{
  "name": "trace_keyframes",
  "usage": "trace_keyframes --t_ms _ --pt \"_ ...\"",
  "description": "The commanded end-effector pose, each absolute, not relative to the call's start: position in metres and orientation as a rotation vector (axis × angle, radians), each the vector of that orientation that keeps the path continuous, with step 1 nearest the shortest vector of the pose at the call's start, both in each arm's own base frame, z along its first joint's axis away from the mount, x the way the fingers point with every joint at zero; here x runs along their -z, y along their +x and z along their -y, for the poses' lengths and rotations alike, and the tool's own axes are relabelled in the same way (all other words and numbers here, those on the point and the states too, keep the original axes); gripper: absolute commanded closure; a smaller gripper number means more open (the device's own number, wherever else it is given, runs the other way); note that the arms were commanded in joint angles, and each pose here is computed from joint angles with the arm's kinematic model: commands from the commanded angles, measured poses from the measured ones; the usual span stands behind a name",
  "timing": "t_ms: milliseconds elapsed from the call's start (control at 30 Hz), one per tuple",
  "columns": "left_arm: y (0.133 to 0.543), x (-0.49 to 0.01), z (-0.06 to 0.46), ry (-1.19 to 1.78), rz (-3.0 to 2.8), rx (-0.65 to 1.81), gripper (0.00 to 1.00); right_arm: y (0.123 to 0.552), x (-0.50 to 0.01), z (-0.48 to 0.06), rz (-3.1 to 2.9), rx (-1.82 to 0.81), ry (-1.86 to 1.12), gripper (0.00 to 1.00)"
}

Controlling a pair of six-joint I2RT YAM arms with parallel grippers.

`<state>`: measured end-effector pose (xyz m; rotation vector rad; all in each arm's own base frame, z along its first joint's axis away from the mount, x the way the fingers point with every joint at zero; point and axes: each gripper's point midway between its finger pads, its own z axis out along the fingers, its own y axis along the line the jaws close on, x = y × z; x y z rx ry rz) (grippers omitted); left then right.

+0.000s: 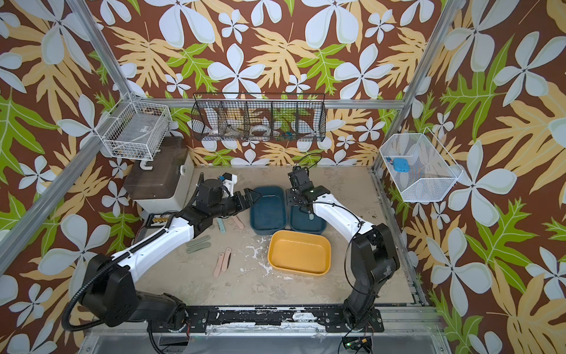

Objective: Place the fruit knives into the storage box by color
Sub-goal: Place the fruit knife in the storage box.

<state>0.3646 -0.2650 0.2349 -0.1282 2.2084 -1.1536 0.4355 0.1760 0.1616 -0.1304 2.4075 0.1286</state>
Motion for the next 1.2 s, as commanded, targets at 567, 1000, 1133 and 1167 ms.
trace_keyframes --t_ms 567,1000,1133,1167 --pt "0.352 -0.226 0.306 -0.057 -2.245 1.210 0.00 0.431 -0.066 -0.152 -2.554 -0.069 -0.082 0.76" --pt "0.351 -0.222 0.300 -0.073 -2.244 1.182 0.00 0.426 -0.031 -0.151 -2.618 -0.053 -0.080 0.69" --pt "0.350 -0.221 0.298 -0.077 -2.243 1.173 0.00 0.427 -0.037 -0.151 -2.609 -0.053 -0.081 0.59" --pt "0.350 -0.221 0.298 -0.079 -2.242 1.171 0.00 0.428 -0.041 -0.151 -2.603 -0.051 -0.080 0.55"
